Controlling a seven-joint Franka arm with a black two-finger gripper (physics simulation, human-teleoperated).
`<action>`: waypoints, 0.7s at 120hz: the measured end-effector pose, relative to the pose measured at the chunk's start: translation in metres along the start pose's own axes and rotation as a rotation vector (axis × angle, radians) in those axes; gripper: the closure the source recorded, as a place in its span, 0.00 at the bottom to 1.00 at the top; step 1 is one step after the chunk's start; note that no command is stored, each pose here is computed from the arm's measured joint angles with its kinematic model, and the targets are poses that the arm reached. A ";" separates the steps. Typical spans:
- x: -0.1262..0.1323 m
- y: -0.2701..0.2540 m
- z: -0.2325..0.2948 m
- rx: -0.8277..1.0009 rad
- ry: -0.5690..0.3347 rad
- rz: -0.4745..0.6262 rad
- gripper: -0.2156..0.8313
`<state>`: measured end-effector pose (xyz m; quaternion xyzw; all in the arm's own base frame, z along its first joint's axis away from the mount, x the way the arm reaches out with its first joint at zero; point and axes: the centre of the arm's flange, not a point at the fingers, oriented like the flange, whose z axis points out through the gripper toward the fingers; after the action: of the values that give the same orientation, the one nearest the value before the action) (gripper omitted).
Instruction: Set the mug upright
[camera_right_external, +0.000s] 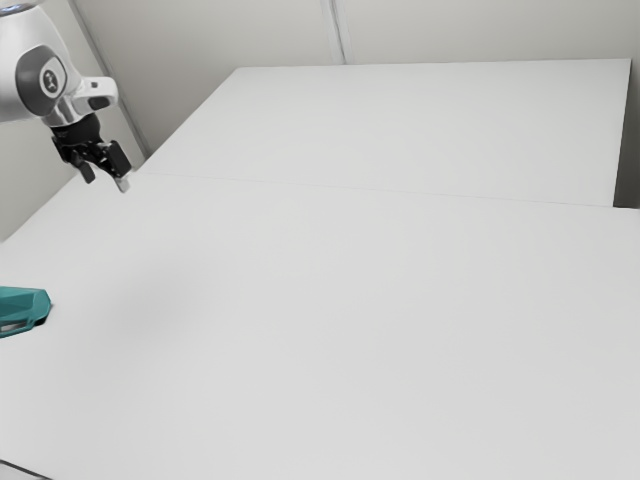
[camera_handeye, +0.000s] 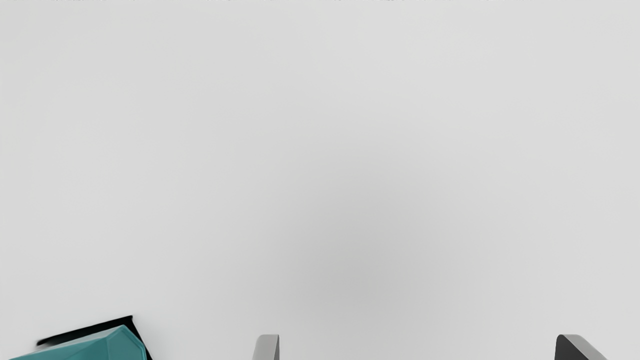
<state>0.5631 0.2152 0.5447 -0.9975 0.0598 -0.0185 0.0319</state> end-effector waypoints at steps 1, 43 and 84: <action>0.000 0.000 0.000 0.000 0.001 0.000 0.21; -0.064 -0.133 -0.003 -0.088 0.117 -0.250 0.21; -0.118 -0.265 0.087 -0.176 0.106 -0.338 0.21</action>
<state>0.4808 0.4973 0.4715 -0.9900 -0.1056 -0.0707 -0.0620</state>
